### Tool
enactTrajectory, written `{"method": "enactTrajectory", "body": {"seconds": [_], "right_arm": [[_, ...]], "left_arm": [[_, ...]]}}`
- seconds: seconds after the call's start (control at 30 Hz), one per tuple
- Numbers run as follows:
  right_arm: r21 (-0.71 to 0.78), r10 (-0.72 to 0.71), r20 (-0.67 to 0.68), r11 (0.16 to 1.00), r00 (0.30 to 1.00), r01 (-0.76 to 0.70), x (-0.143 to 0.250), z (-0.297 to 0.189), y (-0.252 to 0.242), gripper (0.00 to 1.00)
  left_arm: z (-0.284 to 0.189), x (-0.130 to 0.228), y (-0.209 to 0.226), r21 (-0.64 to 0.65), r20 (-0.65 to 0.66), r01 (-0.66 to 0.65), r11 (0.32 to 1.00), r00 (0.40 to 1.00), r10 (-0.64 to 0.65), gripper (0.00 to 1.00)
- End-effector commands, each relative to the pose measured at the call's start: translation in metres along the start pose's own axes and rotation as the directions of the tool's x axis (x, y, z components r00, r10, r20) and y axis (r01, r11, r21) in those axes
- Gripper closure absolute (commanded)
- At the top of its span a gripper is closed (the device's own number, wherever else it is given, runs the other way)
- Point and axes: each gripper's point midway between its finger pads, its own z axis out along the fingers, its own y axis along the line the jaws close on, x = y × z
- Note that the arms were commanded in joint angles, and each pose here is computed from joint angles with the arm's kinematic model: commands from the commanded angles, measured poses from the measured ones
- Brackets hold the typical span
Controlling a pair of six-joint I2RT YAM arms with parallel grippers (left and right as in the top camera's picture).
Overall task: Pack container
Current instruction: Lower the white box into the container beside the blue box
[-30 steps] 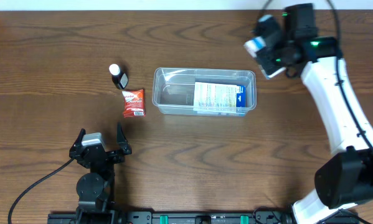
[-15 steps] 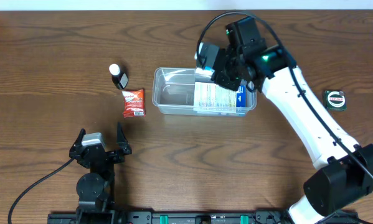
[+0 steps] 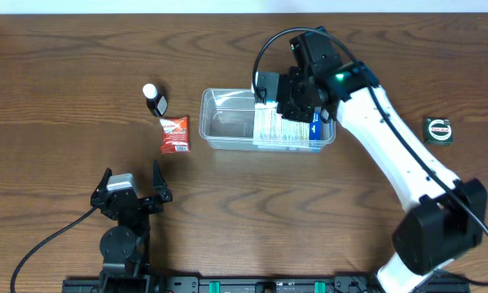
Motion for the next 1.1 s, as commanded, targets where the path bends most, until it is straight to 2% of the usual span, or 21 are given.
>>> {"method": "enactTrajectory", "body": {"seconds": [0.0,0.1,0.27,1.07], "right_arm": [[-0.030,-0.023,-0.070,0.999,0.997,0.021,0.021,0.023,0.002,0.66],[-0.049,-0.005,-0.085,0.999,0.996,0.001,0.029,0.030,0.003,0.66],[-0.065,0.039,-0.111,0.997,0.993,-0.046,0.041,0.037,0.004,0.56],[-0.143,0.101,-0.199,0.981,0.975,-0.131,0.086,0.075,0.013,0.56]], "left_arm": [[0.002,0.017,0.002,-0.008,-0.039,-0.018,1.000,0.999,0.018,0.02],[0.002,0.017,0.002,-0.008,-0.039,-0.018,1.000,0.999,0.017,0.02],[0.002,0.017,0.002,-0.008,-0.039,-0.018,1.000,0.999,0.018,0.02],[0.002,0.017,0.002,-0.008,-0.039,-0.018,1.000,0.999,0.018,0.02]]}}
